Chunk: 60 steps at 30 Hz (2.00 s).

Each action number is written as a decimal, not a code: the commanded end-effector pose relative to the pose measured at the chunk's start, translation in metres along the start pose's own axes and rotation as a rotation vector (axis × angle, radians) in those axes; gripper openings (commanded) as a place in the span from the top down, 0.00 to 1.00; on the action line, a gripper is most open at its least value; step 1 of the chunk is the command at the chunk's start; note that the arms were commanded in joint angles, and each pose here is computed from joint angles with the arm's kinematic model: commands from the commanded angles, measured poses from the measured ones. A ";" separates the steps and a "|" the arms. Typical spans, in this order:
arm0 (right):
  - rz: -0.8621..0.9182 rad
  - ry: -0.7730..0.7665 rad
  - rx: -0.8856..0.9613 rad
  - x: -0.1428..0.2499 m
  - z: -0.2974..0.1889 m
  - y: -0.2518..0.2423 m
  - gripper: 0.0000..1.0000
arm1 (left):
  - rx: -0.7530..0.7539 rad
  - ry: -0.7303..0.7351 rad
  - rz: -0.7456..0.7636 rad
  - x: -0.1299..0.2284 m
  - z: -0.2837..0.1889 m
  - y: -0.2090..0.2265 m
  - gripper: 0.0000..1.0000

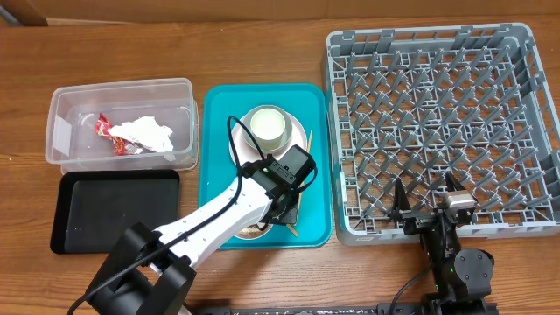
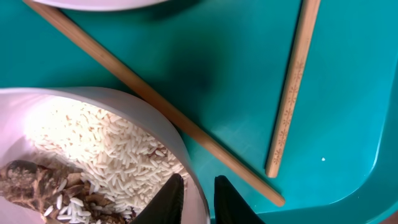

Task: Sort waste into correct bins and load items into the dishwasher
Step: 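Grasp the rim of the pink bowl of rice with the left gripper, then carry the pink bowl over the black tray and tip out the rice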

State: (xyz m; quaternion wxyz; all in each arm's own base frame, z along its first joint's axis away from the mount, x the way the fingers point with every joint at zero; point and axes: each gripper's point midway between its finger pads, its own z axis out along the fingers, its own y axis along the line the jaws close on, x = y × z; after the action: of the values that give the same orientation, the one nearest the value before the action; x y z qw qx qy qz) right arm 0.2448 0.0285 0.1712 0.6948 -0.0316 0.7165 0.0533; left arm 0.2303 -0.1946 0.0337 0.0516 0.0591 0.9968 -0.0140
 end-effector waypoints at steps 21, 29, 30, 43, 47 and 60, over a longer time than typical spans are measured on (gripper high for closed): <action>-0.004 -0.005 0.005 0.002 0.000 -0.001 0.00 | 0.000 -0.039 -0.013 -0.010 -0.006 -0.002 0.96; -0.004 -0.005 0.004 0.002 0.000 -0.001 0.00 | -0.135 -0.109 -0.031 -0.032 -0.060 0.023 0.96; -0.004 -0.005 0.005 0.002 0.000 -0.001 0.00 | -0.146 -0.110 -0.034 -0.034 -0.069 0.028 0.96; -0.004 -0.005 0.005 0.002 0.000 -0.001 0.00 | -0.068 -0.082 -0.182 -0.055 -0.115 0.093 0.96; -0.004 -0.005 0.005 0.002 0.000 -0.001 0.00 | 0.044 -0.072 -0.236 -0.059 -0.123 0.118 0.96; -0.004 -0.005 0.005 0.002 0.000 -0.001 0.00 | 0.464 -0.194 -0.454 -0.069 -0.138 0.204 0.96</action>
State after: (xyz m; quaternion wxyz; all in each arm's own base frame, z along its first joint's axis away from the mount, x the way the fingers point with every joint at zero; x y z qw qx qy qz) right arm 0.2448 0.0283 0.1714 0.6951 -0.0312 0.7162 0.0529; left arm 0.3039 0.0176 0.1554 0.0875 -0.1966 0.9660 -0.1433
